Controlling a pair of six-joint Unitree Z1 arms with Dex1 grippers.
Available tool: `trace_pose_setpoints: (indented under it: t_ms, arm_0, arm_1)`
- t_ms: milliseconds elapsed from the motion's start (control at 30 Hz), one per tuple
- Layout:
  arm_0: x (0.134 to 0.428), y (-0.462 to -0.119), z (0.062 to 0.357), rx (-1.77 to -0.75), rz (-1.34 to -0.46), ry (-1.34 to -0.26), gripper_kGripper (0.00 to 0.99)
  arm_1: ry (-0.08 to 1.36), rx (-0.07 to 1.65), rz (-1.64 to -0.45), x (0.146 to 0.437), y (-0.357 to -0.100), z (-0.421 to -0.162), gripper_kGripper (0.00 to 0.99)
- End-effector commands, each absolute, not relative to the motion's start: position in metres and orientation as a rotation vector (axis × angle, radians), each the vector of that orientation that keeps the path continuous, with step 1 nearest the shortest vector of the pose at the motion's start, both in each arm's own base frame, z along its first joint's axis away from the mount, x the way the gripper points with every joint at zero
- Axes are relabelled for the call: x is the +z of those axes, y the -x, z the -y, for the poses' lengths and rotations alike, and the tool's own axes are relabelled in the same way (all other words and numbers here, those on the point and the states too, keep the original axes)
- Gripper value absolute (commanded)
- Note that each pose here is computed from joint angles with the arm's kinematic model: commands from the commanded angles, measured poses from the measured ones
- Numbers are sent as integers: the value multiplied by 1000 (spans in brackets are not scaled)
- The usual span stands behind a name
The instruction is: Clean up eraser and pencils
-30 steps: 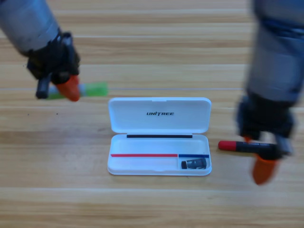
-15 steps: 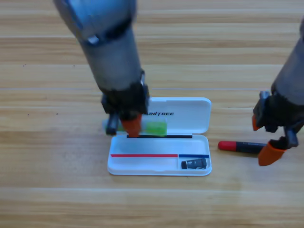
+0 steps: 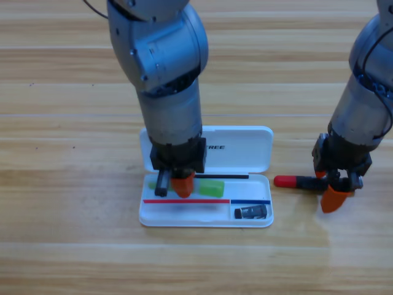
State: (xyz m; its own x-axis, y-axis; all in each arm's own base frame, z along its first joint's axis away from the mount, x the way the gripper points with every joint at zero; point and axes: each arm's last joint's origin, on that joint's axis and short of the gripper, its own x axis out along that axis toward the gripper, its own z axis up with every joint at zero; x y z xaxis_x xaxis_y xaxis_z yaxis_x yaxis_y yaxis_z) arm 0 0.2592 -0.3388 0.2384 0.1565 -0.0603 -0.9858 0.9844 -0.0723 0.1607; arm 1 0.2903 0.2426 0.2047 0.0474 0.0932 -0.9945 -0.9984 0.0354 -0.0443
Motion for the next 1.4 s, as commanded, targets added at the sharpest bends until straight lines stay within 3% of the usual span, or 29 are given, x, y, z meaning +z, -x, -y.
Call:
trace_pose_setpoints:
  t_ms: [33, 367, 400, 600, 733, 1100, 1233, 1400]
  arm_0:
    - [207, -257, 347, -1186, -1071, -1318, 0]
    - [202, -255, 345, -1191, -1090, -1295, 0]
    - [202, -255, 345, -1192, -1091, -1293, 0]
    - [203, -254, 345, -1190, -1097, -1274, 0]
    - [204, -253, 344, -1192, -1099, -1269, 0]
    - [209, -254, 344, -1183, -1100, -1251, 0]
    - [209, -255, 343, -1180, -1100, -1248, 0]
    - [209, -256, 344, -1177, -1102, -1245, 0]
  arm_1:
    - [1142, 1187, -1259, 153, -309, -238, 650]
    - [1155, 1179, -1273, 141, -318, -243, 647]
    - [1155, 1179, -1273, 141, -318, -243, 604]
    - [1152, 1192, -1265, 144, -317, -242, 12]
    - [1153, 1188, -1241, 169, -308, -235, 0]
    - [1208, 1201, -1031, 288, -247, -189, 0]
    - [1218, 1211, -1001, 304, -230, -182, 0]
    - [1221, 1229, -1007, 301, -225, -184, 0]
